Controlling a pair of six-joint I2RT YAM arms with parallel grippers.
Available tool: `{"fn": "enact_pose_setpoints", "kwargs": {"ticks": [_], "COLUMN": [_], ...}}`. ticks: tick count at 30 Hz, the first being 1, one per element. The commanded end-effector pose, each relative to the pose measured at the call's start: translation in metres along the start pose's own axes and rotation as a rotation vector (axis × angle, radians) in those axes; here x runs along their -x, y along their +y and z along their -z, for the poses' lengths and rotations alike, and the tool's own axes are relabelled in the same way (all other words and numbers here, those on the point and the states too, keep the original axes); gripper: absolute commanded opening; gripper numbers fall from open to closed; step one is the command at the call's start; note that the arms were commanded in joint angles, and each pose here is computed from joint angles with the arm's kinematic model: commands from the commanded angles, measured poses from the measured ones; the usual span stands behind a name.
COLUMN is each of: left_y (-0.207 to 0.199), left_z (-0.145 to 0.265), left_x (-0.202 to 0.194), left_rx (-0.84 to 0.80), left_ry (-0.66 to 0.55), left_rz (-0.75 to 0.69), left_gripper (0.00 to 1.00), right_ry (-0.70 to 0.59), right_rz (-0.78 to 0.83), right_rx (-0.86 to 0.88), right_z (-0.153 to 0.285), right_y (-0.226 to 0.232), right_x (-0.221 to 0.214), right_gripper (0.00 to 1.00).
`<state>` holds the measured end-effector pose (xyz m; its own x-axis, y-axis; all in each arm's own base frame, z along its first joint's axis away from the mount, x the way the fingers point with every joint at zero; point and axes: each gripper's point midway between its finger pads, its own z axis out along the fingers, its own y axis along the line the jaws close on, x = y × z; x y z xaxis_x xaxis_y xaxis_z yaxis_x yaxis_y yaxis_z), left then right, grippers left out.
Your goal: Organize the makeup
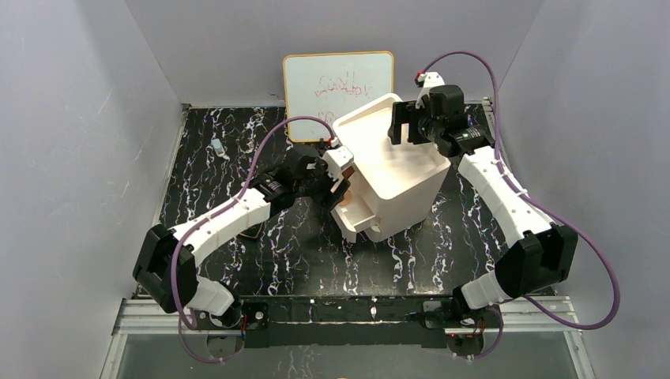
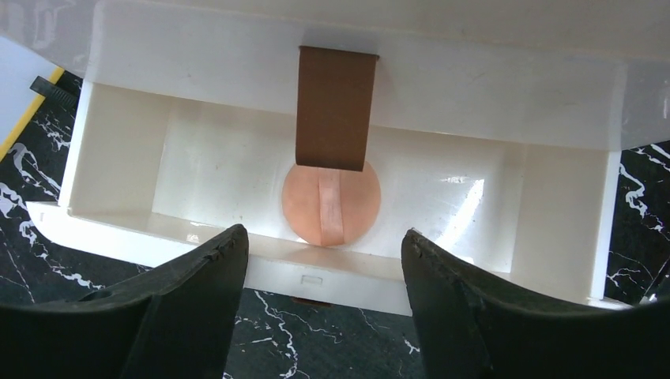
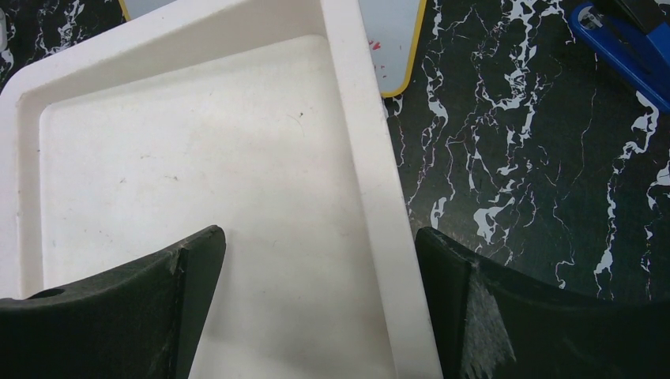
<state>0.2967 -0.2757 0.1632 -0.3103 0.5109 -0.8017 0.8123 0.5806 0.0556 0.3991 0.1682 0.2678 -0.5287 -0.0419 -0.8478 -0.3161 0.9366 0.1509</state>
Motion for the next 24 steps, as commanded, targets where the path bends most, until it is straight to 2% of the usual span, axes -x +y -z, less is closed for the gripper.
{"fn": "enact_pose_setpoints", "kwargs": {"ticks": [1, 7, 10, 12, 14, 16, 17, 19, 21, 22, 24], "left_y": [-0.001, -0.003, 0.0, 0.005, 0.008, 0.022, 0.027, 0.038, 0.046, 0.049, 0.055], "left_z": [0.013, 0.026, 0.038, 0.047, 0.06, 0.078, 0.089, 0.111, 0.129, 0.137, 0.146], "left_x": [-0.078, -0.108, -0.111, -0.099, -0.075, -0.05, -0.037, -0.018, -0.011, -0.009, -0.024], "left_rx": [0.028, 0.055, 0.09, 0.125, 0.15, 0.24, 0.277, 0.351, 0.413, 0.437, 0.49], "left_ry": [0.268, 0.346, 0.338, 0.276, 0.157, 0.031, -0.031, -0.121, -0.143, -0.138, -0.059], "left_rz": [0.05, 0.065, 0.071, 0.079, 0.077, 0.082, 0.089, 0.109, 0.129, 0.139, 0.167], "left_gripper": [0.7, 0.7, 0.7, 0.71, 0.71, 0.75, 0.81, 0.86, 0.88, 0.94, 0.98], "right_ry": [0.076, 0.069, 0.071, 0.073, 0.071, 0.07, 0.069, 0.067, 0.064, 0.066, 0.064], "right_rz": [-0.033, -0.028, -0.03, -0.032, -0.033, -0.033, -0.033, -0.033, -0.032, -0.032, -0.032], "right_rx": [0.028, 0.03, 0.03, 0.029, 0.029, 0.03, 0.03, 0.031, 0.032, 0.031, 0.032], "right_z": [0.004, 0.008, 0.008, 0.007, 0.007, 0.007, 0.008, 0.008, 0.009, 0.008, 0.009], "right_y": [0.01, 0.011, 0.011, 0.01, 0.01, 0.01, 0.01, 0.011, 0.01, 0.01, 0.011], "right_x": [-0.016, -0.015, -0.017, -0.019, -0.018, -0.019, -0.019, -0.019, -0.019, -0.02, -0.02], "right_gripper": [0.98, 0.99, 0.98, 0.99, 0.99, 0.98, 0.98, 0.98, 0.99, 0.99, 0.98]}}
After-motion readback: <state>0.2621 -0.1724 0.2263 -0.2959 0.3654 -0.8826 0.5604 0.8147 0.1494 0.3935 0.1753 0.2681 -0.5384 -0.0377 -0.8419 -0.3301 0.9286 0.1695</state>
